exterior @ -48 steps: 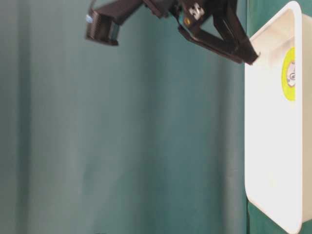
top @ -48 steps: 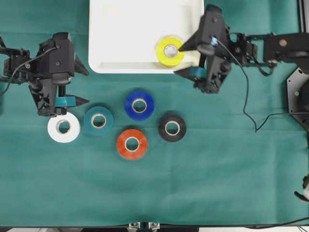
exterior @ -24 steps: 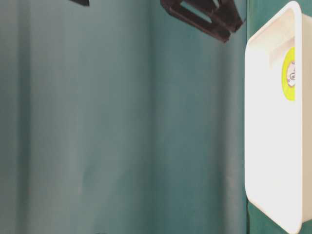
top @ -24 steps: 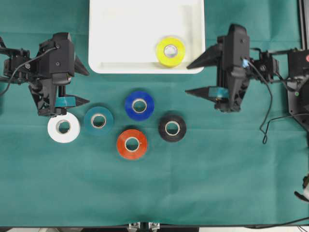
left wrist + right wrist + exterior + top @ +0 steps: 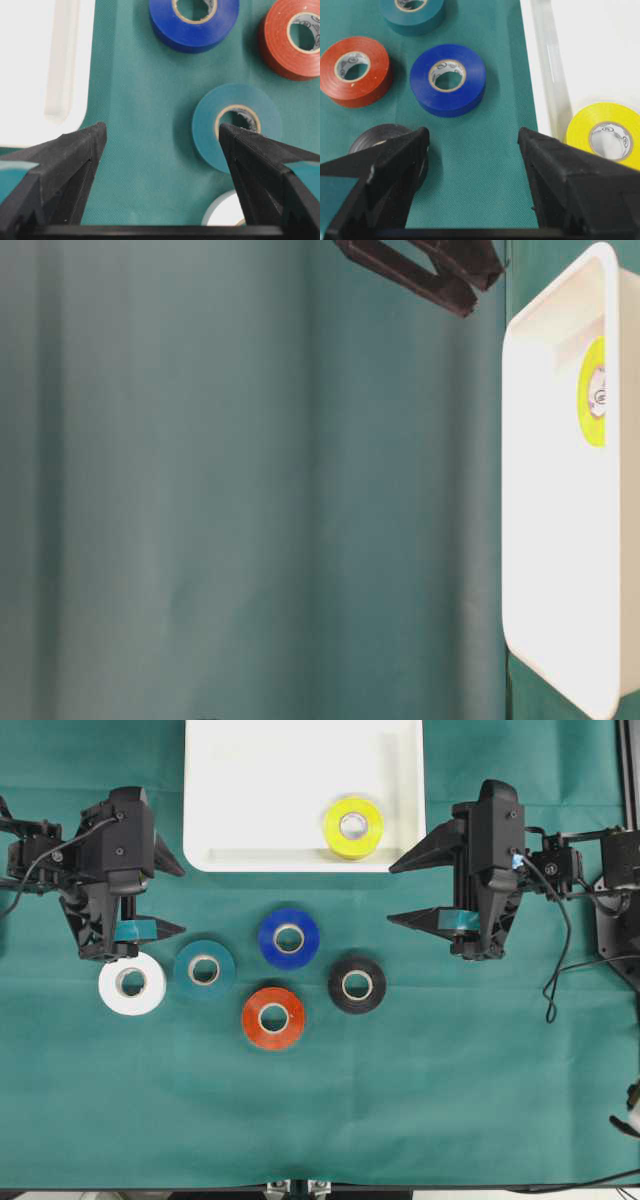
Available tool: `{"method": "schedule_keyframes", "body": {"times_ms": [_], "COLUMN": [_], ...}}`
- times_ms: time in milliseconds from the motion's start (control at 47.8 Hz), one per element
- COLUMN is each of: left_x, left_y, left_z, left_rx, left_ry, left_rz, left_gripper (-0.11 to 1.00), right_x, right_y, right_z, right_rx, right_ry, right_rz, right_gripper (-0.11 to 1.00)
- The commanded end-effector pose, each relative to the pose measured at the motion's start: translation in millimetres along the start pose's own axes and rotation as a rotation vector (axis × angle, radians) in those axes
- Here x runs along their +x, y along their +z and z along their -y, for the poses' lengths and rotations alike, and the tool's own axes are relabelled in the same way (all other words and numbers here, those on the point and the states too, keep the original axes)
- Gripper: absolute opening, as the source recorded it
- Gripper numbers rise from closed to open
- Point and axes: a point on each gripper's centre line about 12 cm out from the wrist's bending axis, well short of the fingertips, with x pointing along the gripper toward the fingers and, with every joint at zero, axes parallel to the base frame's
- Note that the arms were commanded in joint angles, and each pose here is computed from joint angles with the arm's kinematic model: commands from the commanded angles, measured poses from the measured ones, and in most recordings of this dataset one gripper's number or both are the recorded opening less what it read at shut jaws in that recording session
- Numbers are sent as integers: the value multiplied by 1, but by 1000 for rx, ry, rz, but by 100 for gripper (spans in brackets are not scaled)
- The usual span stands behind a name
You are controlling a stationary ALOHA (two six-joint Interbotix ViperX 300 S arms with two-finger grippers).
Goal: Put the tape alternately from left to right into the white case.
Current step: 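Raise the right gripper out of the tray and move it aside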
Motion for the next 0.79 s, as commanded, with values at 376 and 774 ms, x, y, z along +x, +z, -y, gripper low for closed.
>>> {"method": "schedule_keyframes", "body": {"times_ms": [376,774], "left_x": [-3,-2], "left_y": [6,4], "left_z": [1,1], "left_rx": [-31,-30], "left_ry": [-4,-4], "left_rz": [21,17], "left_gripper": [75,75], "right_x": [38,70], "right_y": [7,5], "right_z": [-6,-15], "right_rx": [-12,-45], "right_ry": [-12,-44], "right_rz": [-84,-235], "right_gripper": [76,76]}}
